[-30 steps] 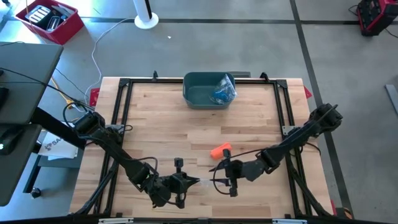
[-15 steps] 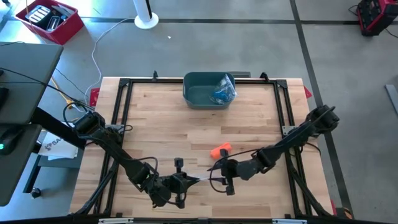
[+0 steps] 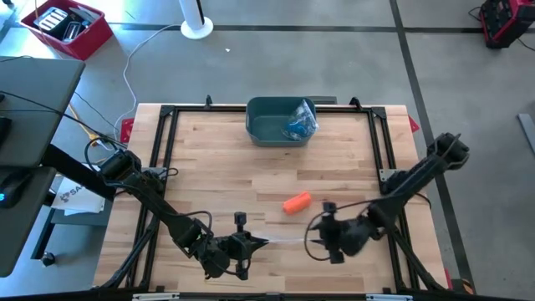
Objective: Roll bandage
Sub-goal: Put the rolled orange bandage into the transparent zip bag
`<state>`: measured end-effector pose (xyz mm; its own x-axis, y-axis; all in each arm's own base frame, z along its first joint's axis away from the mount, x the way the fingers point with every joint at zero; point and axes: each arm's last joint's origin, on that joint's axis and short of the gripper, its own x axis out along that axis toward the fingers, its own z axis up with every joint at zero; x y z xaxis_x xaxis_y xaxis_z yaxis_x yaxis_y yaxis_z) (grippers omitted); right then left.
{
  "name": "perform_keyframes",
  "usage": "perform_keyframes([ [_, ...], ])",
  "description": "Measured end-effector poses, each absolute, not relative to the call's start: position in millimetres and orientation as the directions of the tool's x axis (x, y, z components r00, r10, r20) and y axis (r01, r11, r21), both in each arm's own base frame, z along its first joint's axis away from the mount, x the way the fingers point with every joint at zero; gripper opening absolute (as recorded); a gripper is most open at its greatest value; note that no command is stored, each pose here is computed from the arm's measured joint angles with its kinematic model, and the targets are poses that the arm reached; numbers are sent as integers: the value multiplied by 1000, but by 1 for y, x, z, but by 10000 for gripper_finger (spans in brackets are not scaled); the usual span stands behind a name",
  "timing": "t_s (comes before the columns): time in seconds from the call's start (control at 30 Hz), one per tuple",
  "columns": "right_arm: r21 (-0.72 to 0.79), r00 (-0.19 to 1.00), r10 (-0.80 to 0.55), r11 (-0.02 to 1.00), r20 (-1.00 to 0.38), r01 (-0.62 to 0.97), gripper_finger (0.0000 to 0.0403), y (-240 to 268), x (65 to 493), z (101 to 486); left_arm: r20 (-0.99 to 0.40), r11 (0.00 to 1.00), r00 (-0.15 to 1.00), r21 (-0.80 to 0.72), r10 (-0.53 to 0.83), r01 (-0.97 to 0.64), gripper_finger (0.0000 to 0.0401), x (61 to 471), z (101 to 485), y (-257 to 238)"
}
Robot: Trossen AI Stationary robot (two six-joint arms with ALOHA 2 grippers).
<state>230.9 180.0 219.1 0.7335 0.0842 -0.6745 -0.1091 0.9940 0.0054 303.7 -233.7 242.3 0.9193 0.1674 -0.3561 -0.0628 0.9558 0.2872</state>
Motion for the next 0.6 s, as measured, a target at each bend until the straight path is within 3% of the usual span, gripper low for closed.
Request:
perform_keyframes([
  [0.17,-68,716,-48,998,-697,1,144,198,212,200,-356,956,919,287,167,-63,0,304,242,-234],
  [0.43,-150,795,-139,987,-591,61,113,213,235,171,-354,956,920,285,170,-67,0,305,243,-233],
  [0.6,-134,838,-103,990,-535,37,92,218,244,174,-352,956,920,284,171,-69,0,305,243,-233],
])
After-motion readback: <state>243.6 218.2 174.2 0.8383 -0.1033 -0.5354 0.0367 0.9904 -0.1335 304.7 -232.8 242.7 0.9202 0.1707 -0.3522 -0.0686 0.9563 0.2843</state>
